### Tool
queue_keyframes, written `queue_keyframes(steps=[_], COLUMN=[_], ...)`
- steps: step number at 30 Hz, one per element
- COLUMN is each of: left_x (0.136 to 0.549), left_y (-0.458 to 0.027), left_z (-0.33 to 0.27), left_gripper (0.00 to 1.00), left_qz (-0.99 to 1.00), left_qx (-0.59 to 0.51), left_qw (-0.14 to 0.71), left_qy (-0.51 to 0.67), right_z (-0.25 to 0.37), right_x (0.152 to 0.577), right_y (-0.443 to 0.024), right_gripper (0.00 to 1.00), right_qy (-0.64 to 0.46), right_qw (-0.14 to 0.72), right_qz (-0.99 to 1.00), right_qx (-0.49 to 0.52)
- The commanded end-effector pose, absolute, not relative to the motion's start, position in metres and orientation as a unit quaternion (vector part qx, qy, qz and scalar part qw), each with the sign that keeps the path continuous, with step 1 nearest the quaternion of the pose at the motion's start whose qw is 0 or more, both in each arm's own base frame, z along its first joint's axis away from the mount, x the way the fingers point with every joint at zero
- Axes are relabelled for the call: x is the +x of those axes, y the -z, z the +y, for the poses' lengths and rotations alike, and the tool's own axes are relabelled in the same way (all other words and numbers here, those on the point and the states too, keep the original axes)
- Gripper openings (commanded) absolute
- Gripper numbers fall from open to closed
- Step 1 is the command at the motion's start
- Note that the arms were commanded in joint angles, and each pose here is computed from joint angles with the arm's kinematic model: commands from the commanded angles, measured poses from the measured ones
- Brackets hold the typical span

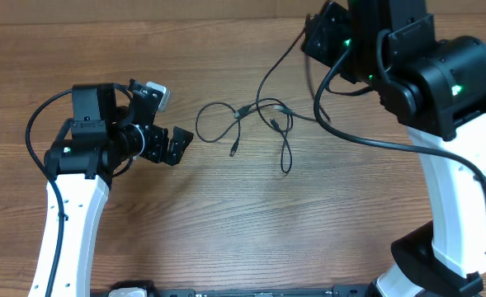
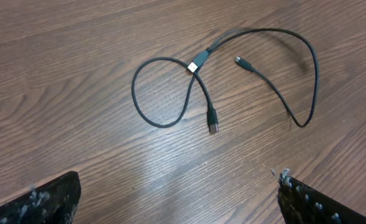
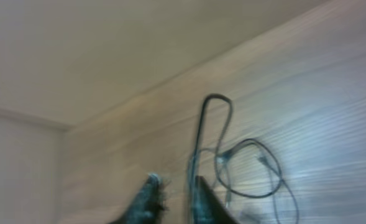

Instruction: Untangle cables

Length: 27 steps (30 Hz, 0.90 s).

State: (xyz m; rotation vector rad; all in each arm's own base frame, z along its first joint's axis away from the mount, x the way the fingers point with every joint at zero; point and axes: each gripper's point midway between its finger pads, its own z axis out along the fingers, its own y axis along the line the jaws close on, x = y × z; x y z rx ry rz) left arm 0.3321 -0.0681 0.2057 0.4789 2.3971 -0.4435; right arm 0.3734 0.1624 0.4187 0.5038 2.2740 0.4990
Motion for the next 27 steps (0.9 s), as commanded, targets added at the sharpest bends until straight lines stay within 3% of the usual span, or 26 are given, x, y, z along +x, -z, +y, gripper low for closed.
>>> queue_keyframes(steps=[1, 4, 6, 16, 27], left_x=[0.334, 0.334, 0.334, 0.334, 0.334], left_y=[-0.221, -0.221, -0.221, -0.221, -0.221], left_z=[-0.07, -0.07, -0.07, -0.07, -0.07], left_gripper=[1.0, 1.0, 1.0, 1.0, 1.0], left_qz=[0.902, 0.902, 0.902, 0.902, 0.902], left_qx=[0.198, 0.198, 0.198, 0.198, 0.198], left_qw=[0.345, 0.345, 0.345, 0.345, 0.345], left_qy=[0.167, 0.167, 0.167, 0.167, 0.167], right_z=[0.132, 0.125, 0.124, 0.133, 0.189], right_x=[0.375, 0.374, 0.374, 0.378, 0.414], right_y=[-0.409, -0.395, -0.386, -0.328, -0.239], right_gripper=[0.43, 0.83, 0.93, 0.97, 1.0], right_qy=[-0.117, -0.084, -0.072, -0.039, -0.079], right_qw=[0.39, 0.378, 0.368, 0.304, 0.281], right_qz=[0.887, 0.895, 0.9, 0.931, 0.956], right_qx=[0.217, 0.221, 0.221, 0.198, 0.002])
